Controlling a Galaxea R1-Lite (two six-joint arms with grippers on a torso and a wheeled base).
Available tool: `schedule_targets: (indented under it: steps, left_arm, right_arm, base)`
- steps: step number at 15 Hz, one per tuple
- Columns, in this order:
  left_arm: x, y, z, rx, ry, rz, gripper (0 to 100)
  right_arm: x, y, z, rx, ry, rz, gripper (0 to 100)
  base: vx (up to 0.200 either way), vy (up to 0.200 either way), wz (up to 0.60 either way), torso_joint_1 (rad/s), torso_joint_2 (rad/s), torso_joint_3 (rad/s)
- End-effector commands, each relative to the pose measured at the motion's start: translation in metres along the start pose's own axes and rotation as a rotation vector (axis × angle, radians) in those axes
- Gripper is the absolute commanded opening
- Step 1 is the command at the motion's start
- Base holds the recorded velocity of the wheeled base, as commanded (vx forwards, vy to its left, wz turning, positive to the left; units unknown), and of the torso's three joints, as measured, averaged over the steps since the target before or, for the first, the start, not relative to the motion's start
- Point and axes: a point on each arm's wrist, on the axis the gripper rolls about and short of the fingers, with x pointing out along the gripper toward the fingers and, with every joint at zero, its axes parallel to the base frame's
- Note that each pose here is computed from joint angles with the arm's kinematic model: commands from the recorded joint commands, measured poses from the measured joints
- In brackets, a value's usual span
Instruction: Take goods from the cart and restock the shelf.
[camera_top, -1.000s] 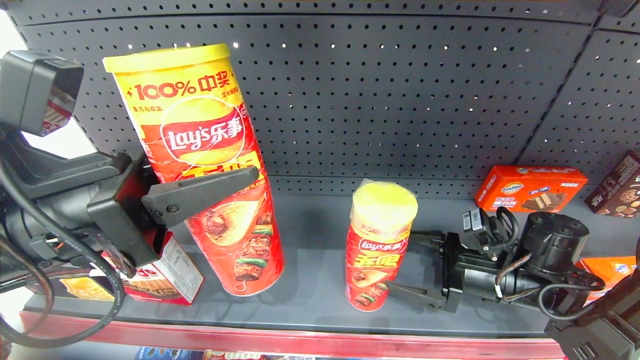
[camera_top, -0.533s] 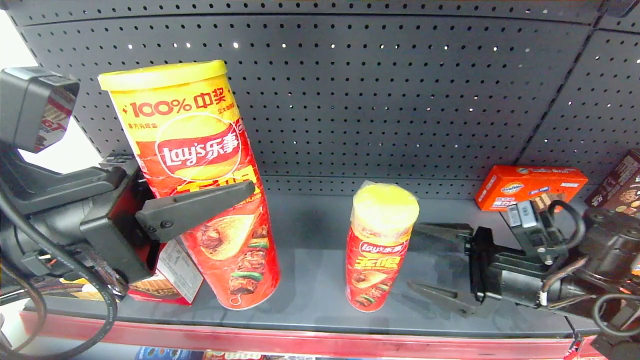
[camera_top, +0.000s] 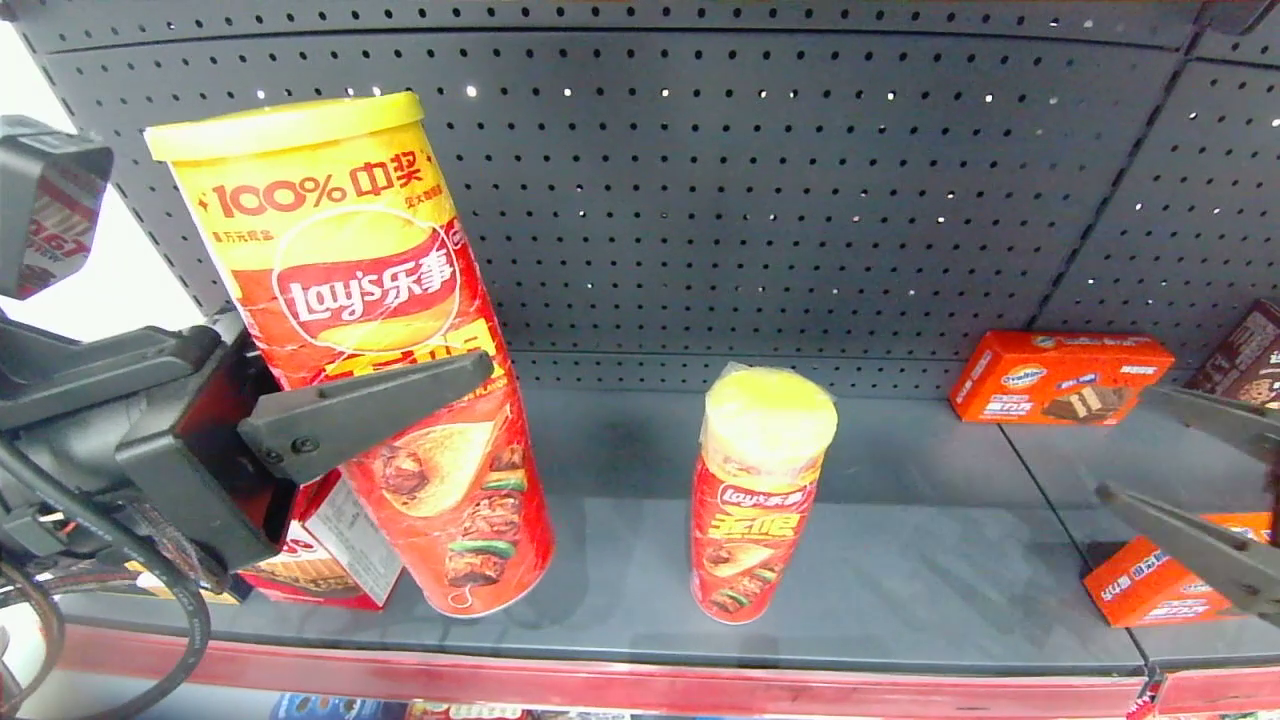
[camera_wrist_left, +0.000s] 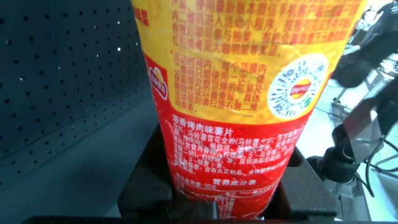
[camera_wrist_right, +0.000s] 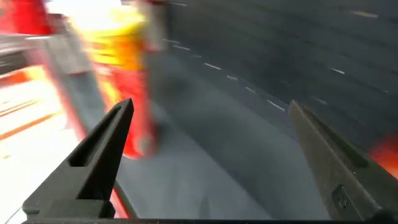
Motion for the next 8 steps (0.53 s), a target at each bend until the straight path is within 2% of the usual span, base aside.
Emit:
schedule_targets:
  steps: [1,3,5,8]
  left_arm:
    - [0.0,0.0,0.0,0.003,-0.003,-0.001,0]
    - [-0.001,-0.002,0.002,0.008,-0.008,-0.002,0]
    - [-0.001,-0.002,0.002,0.007,-0.007,-0.002,0]
    - [-0.002,-0.002,0.002,0.008,-0.008,-0.002,0]
  right_arm:
    - [-0.073,0.051,0.012,0.021,0.031,-0.354,100]
    - [-0.095,0.082,-0.01,0.103,0.125,-0.516,100]
    - [-0.109,0.104,-0.031,0.151,0.195,-0.663,100]
    - [-0.122,0.119,-0.06,0.153,0.229,-0.852,100]
  base:
    - [0.0,0.0,0.0,0.0,0.0,0.0]
    - [0.0,0.0,0.0,0.0,0.0,0.0]
    - [0.0,0.0,0.0,0.0,0.0,0.0]
    - [0.0,0.0,0.0,0.0,0.0,0.0]
